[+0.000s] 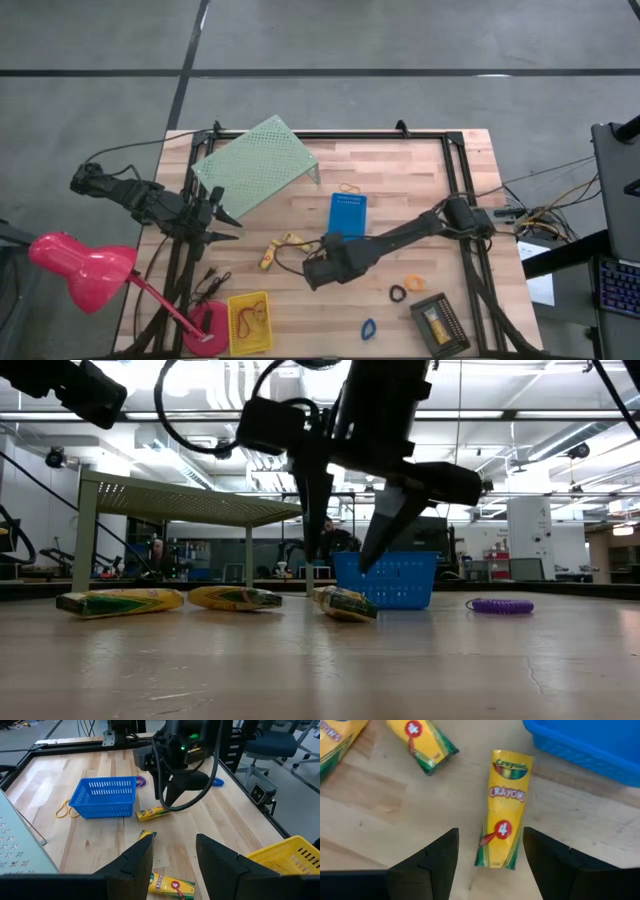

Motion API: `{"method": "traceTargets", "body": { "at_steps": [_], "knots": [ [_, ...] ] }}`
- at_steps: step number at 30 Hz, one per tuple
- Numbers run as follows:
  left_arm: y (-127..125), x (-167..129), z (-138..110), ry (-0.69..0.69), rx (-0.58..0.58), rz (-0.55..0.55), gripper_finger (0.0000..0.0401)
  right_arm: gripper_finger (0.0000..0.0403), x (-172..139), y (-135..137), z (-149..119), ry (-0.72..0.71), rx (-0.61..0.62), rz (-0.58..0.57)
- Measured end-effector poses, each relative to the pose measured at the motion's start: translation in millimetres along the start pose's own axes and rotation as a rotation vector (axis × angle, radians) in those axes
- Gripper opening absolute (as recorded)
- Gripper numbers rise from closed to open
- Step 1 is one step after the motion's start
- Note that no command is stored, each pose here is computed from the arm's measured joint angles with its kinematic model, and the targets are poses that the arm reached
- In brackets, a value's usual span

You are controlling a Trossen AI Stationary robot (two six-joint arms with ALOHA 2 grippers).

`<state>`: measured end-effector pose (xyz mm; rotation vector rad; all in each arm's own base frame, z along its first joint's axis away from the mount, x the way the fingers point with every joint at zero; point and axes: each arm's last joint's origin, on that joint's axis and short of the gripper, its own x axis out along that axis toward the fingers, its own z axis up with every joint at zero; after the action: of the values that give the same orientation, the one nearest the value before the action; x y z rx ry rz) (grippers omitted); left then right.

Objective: Pick & Place Office Desk Supplies
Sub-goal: Put the crayon box into the black basket

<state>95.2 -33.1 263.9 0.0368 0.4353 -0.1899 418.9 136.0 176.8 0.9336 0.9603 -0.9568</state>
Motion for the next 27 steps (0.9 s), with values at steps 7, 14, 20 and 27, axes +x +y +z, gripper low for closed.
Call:
{"method": "traceTargets", "body": {
  "at_steps": [7,14,20,27],
  "knots": [
    [0,0,0,0.0,0.0,0.0,0.0154,0.0217,3,-4,2,-0.003,0.006,-0.032],
    [0,0,0,-0.001,-0.002,0.0,0.0154,0.0217,6,-6,2,-0.011,0.007,-0.04],
    [0,0,0,-0.001,-0.002,0.0,0.0154,0.0217,11,-5,0,-0.011,0.017,-0.01],
    [0,0,0,-0.001,-0.002,0.0,0.0154,0.0217,19,-9,-2,-0.011,0.019,-0.011]
  ]
}}
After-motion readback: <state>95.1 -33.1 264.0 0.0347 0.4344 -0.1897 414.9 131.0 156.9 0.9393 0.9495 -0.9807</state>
